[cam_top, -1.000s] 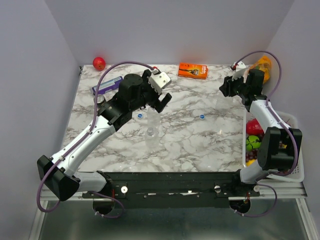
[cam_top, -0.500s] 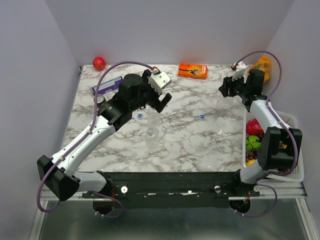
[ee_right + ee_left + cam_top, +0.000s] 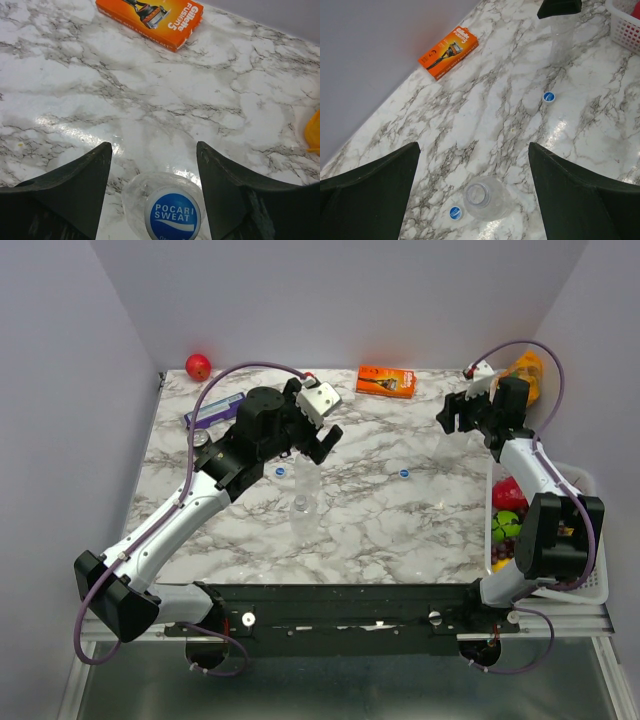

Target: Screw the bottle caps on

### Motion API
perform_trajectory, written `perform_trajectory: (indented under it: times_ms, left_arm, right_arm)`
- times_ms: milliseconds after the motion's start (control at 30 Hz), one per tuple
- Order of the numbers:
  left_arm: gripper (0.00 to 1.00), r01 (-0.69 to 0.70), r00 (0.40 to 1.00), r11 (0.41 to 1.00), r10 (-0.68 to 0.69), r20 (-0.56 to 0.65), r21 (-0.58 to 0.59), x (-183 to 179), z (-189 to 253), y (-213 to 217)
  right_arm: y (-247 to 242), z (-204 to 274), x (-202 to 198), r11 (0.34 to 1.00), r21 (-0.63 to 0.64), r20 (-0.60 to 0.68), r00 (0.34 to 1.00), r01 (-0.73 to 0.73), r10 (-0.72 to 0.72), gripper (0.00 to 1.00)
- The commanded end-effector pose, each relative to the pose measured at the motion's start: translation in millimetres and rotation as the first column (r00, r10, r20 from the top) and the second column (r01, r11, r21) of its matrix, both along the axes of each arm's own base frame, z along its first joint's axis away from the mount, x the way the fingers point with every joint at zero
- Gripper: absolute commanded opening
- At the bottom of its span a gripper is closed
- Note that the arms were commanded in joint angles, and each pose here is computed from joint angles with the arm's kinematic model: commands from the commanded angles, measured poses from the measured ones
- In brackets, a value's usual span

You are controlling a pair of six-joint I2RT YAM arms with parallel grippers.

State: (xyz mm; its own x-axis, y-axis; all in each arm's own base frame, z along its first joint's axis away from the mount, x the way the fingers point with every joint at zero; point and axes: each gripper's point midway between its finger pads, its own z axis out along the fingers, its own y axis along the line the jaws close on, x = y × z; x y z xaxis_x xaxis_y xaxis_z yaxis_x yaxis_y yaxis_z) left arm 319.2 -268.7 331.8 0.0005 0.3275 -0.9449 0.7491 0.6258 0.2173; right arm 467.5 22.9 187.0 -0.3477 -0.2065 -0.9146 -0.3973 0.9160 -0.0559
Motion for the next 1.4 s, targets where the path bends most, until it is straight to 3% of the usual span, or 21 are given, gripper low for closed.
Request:
perform_trajectory:
  times_ms: [0, 167, 367, 433, 533, 633, 667, 733, 767, 867, 1167, 1267, 1367]
  left_arm:
    - [0.99, 0.018, 1.0, 1.0, -0.018, -0.001, -0.017, -0.6, 0.1, -3.4]
    - [0.99, 0.008, 1.0, 1.0, -0.008, 0.001, -0.022, 0.1, 1.2, -2.1]
    - [0.99, -0.09, 0.996, 0.994, 0.091, 0.011, -0.061, 12.5, 16.7, 15.0]
    - [0.99, -0.135, 0.991, 0.987, 0.136, 0.016, -0.083, 19.3, 25.1, 26.8]
    - [0.99, -0.241, 0.97, 0.963, 0.244, 0.006, -0.12, 34.1, 35.7, 59.4]
    - [0.99, -0.372, 0.927, 0.916, 0.376, -0.004, -0.151, 47.8, 42.9, 102.4]
    - [0.99, -0.407, 0.912, 0.899, 0.41, -0.013, -0.161, 50.0, 43.9, 113.2]
    - [0.99, -0.493, 0.868, 0.846, 0.495, -0.048, -0.204, 55.1, 45.2, 145.1]
    - [0.99, -0.514, 0.855, 0.832, 0.516, -0.049, -0.207, 56.4, 44.4, 154.7]
    - [0.99, -0.595, 0.801, 0.763, 0.589, -0.105, -0.254, 54.3, 37.7, 186.1]
    - [0.99, -0.579, 0.812, 0.767, 0.573, -0.112, -0.277, 9.1, 17.9, 199.8]
    - [0.99, -0.581, 0.81, 0.763, 0.575, -0.112, -0.284, 0.9, 16.2, 202.6]
    - [0.99, -0.579, 0.811, 0.76, 0.576, -0.106, -0.295, -5.6, 20.0, 205.4]
  right_arm:
    - [-10.8, 9.4, 10.6, 0.999, -0.017, 0.023, 0.999, 0.043, -0.043, 0.78]
    - [-13.2, 38.0, 12.3, 0.998, -0.017, 0.077, 0.995, 0.059, -0.057, 0.85]
    - [-7.2, 127.8, -1.0, 0.998, 0.024, 0.199, 0.978, 0.057, -0.061, 0.85]
    - [4.0, 150.4, -11.8, 0.998, 0.056, 0.223, 0.974, 0.015, -0.027, 0.83]
    - [57.8, 171.3, -45.8, 0.975, 0.077, 0.248, 0.951, -0.21, 0.185, 0.82]
    - [135.6, 169.8, -98.3, 0.883, 0.01, 0.245, 0.857, -0.469, 0.452, 0.81]
    - [178.8, 161.3, -129.0, 0.803, -0.008, 0.234, 0.779, -0.596, 0.581, 0.81]
    - [214.8, 156.5, -169.4, 0.69, -0.084, 0.248, 0.655, -0.719, 0.713, 0.82]
    - [247.5, 151.0, -202.3, 0.584, -0.092, 0.242, 0.551, -0.806, 0.799, 0.82]
    - [294.5, 122.4, -246.9, 0.421, -0.094, 0.182, 0.4, -0.902, 0.898, 0.83]
    - [363.2, 90.8, -270.5, 0.243, -0.049, 0.096, 0.237, -0.969, 0.967, 0.83]
    - [373.9, 70.7, -271.5, 0.235, -0.022, 0.049, 0.234, -0.972, 0.971, 0.83]
    - [381.3, 56.5, -266.2, 0.274, 0.042, 0.008, 0.275, -0.961, 0.961, 0.81]
